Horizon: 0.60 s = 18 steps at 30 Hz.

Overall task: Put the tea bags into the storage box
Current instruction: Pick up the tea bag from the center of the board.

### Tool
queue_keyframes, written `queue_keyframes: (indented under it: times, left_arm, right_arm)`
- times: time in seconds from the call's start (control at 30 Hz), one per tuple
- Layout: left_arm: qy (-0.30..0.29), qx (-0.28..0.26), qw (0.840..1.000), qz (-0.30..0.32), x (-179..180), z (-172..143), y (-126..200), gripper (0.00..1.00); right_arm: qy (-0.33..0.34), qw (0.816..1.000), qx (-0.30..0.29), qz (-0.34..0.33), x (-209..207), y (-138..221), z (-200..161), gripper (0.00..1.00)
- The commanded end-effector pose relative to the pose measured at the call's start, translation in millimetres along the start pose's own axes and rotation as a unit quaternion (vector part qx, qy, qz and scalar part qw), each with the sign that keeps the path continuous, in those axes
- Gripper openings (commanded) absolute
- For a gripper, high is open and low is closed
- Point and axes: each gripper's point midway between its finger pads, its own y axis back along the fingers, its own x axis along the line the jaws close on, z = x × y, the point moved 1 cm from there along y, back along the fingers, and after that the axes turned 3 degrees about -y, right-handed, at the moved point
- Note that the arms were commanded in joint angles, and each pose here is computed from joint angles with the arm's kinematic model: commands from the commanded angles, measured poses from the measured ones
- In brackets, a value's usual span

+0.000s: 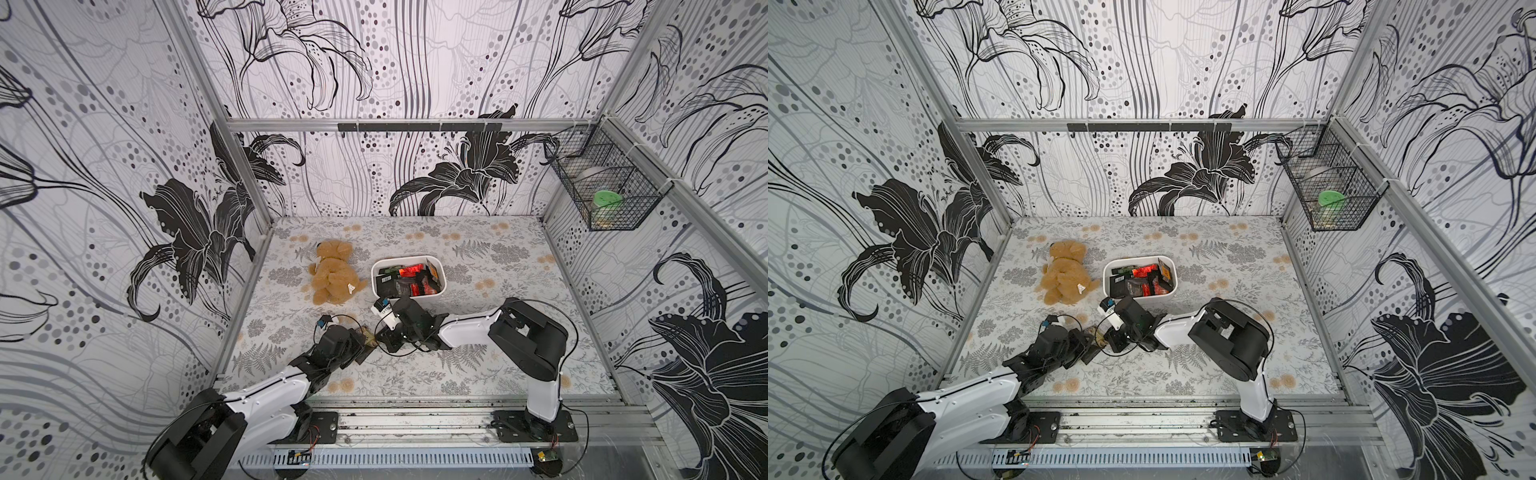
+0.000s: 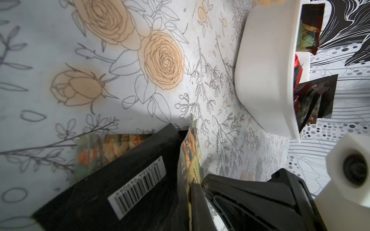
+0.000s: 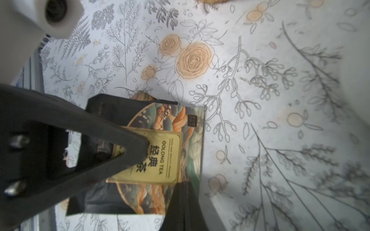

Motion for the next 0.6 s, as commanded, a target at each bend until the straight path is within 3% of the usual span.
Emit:
queue_keyframes:
  times: [0.0,0.17,0.27,0.5,0.57]
  left_arm:
    - [-0.014,-0.015,1.000,-0.011,-17.1,9.2,6.7,0.04]
    - [-0.047,-0.032,0.998,0.007,-27.0,20.8,21.3,0.00]
    - [-0.081,-0.045,0.995,0.027,-35.6,31.0,33.5,0.00]
    - [-0.145,-0.090,0.983,0.069,-70.4,62.6,55.2,0.00]
    - [-0.161,-0.091,0.980,0.069,-86.9,67.7,53.4,0.00]
  right_arm:
    - [-0.002,0.997,-0.071,-0.023,-3.0,22.8,27.6,0.01]
    - [-0.038,0.983,-0.134,-0.121,-40.3,56.7,35.5,0.06]
    - [-0.085,0.963,-0.187,-0.174,-69.8,90.9,37.9,0.12]
    - [-0.162,0.923,-0.276,-0.214,-113.5,152.5,30.1,0.29]
    - [-0.167,0.917,-0.288,-0.218,-118.1,160.3,28.8,0.38]
